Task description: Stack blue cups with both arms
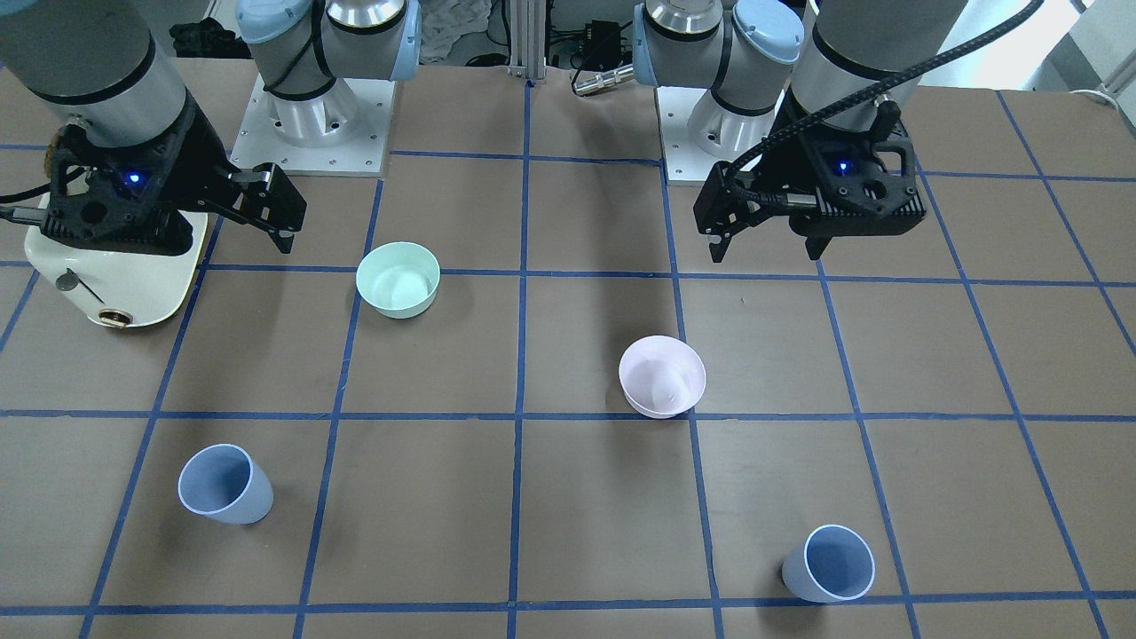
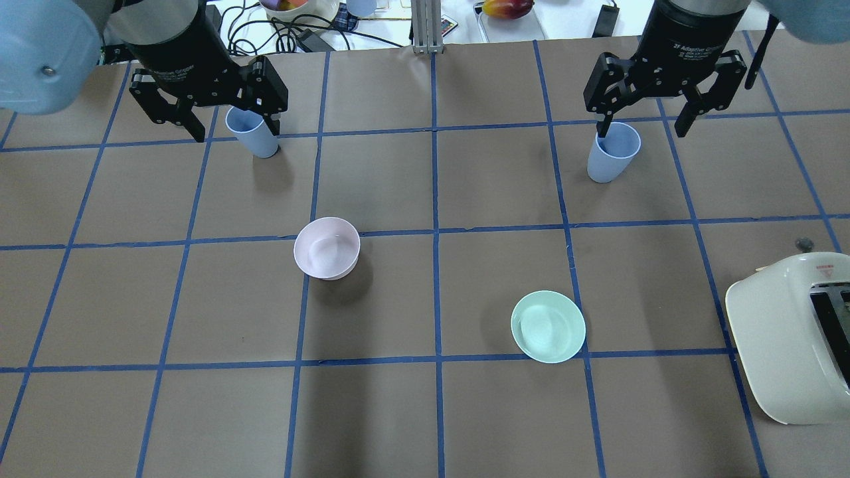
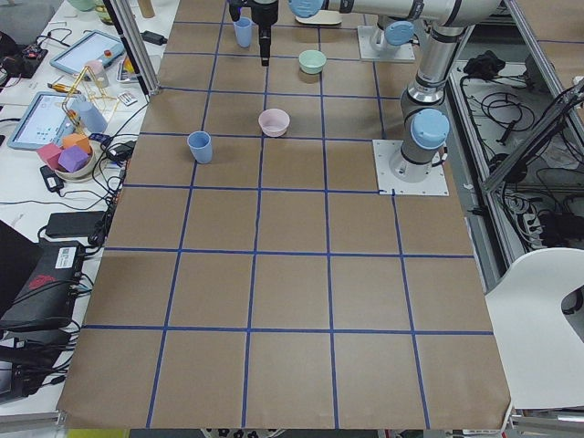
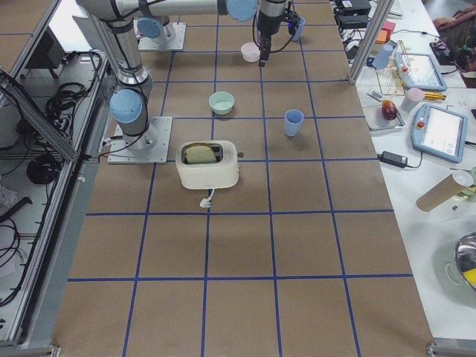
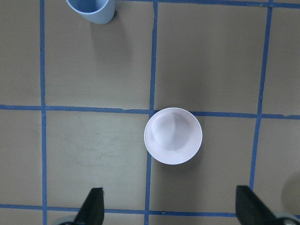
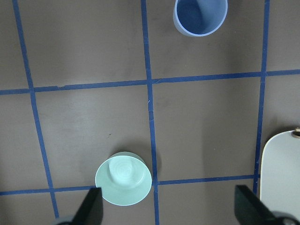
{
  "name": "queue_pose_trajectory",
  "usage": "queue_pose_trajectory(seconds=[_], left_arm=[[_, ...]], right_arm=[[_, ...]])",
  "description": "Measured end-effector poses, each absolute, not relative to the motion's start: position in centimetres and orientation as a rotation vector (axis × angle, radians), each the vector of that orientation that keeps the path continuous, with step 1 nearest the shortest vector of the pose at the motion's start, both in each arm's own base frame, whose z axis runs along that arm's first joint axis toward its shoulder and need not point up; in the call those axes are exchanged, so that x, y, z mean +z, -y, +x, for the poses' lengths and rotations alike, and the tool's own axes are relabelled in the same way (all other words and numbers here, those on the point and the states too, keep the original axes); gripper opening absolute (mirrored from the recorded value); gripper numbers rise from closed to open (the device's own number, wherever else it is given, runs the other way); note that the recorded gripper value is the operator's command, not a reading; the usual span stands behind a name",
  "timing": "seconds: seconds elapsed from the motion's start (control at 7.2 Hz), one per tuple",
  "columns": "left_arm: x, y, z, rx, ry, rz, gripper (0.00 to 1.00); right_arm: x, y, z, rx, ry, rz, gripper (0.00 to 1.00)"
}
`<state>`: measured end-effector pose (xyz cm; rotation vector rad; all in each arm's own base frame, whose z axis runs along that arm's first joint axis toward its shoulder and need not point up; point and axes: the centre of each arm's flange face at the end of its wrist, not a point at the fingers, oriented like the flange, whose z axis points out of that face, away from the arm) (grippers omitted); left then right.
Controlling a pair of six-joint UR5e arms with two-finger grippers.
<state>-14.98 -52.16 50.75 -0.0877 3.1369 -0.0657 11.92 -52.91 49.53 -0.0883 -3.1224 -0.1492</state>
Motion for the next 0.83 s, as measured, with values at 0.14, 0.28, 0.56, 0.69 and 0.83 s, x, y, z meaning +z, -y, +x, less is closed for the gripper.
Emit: queue_pose_trajectory(seconds=[0.14,0.28,0.56,0.69,0.83], left_arm=[[50.76,52.11,-14.96,-0.066,-3.136,-0.087,1.0],[50.78,52.09,-14.96,-0.067,-3.135,-0.086,1.0],[50.82,52.07,-14.94,-0.068,-3.134,-0.085,1.0],[50.83,52.05,-14.94,-0.068,-3.133,-0.084,1.0],[50.84,52.0,-14.93,-0.069,-3.133,-0.085,1.0]], right_arm=[[49.48,52.93,11.92,-0.15,3.122,-0.088,1.0],[49.37,52.98,11.91,-0.153,3.121,-0.089,1.0],[49.28,53.0,11.9,-0.156,3.12,-0.09,1.0],[49.24,53.05,11.9,-0.155,3.119,-0.091,1.0],[49.24,53.09,11.89,-0.152,3.12,-0.091,1.0]])
